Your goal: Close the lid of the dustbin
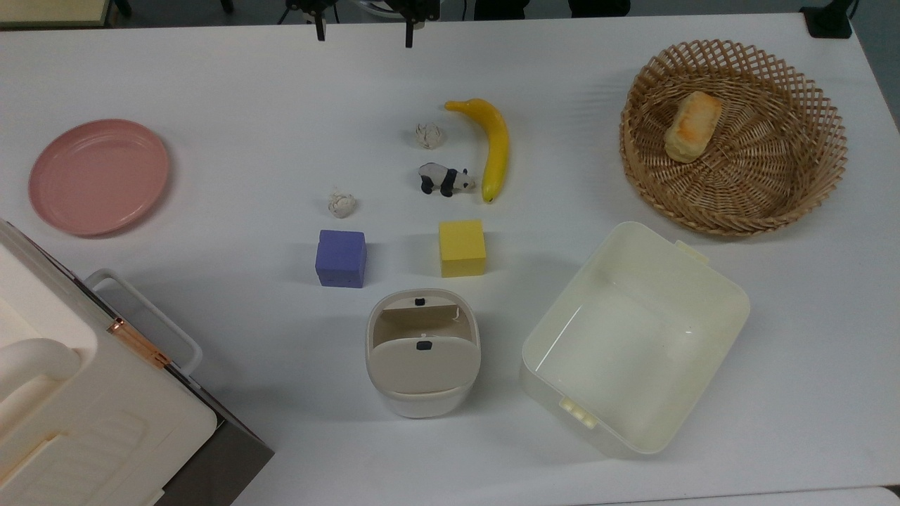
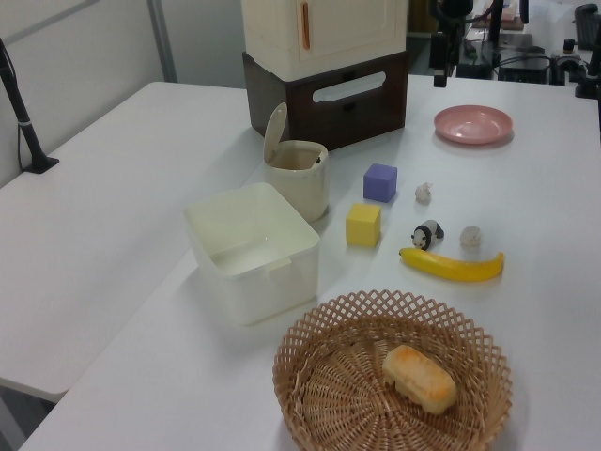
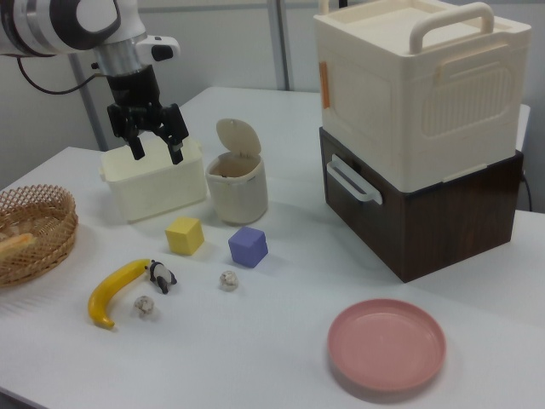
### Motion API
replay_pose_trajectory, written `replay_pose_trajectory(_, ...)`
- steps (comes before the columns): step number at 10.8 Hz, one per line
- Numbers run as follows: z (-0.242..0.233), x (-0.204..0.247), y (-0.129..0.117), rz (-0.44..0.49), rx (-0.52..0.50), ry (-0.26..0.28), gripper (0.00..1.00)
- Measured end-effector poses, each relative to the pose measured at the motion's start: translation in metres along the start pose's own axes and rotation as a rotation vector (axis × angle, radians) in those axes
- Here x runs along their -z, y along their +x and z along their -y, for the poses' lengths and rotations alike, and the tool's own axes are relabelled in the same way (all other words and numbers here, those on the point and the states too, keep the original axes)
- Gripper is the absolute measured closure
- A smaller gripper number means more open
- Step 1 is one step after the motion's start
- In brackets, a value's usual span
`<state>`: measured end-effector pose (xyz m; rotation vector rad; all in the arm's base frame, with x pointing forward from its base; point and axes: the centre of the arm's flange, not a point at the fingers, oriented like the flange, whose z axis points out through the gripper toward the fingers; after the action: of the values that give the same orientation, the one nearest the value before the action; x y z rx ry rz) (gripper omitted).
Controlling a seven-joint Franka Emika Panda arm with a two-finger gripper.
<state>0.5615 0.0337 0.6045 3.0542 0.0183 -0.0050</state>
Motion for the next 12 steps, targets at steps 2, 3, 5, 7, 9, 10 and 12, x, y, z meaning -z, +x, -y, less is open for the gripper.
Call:
replay_pose_trajectory(2,0.0025,0.0018,0.0,-0.004,0.004,0.0,0.0)
replay_pose_trajectory(3,0.0028,0.0018,0.0001,-0.004,0.005,0.0,0.0)
replay_pose_trajectory(5,0.0033,0.0033,0.004,-0.033,0.005,0.002,0.0)
replay_pose_trajectory(7,0.0039,0.004,0.0065,-0.05,0.006,0.004,0.06)
replay_pose_trajectory(9,0.0042,0.004,0.0066,-0.051,0.007,0.004,0.37)
replay_pose_trajectory(10,0.0046,0.004,0.0066,-0.051,0.02,0.004,0.54)
replay_pose_trajectory(12,0.005,0.0041,0.0066,-0.051,0.049,0.003,0.84)
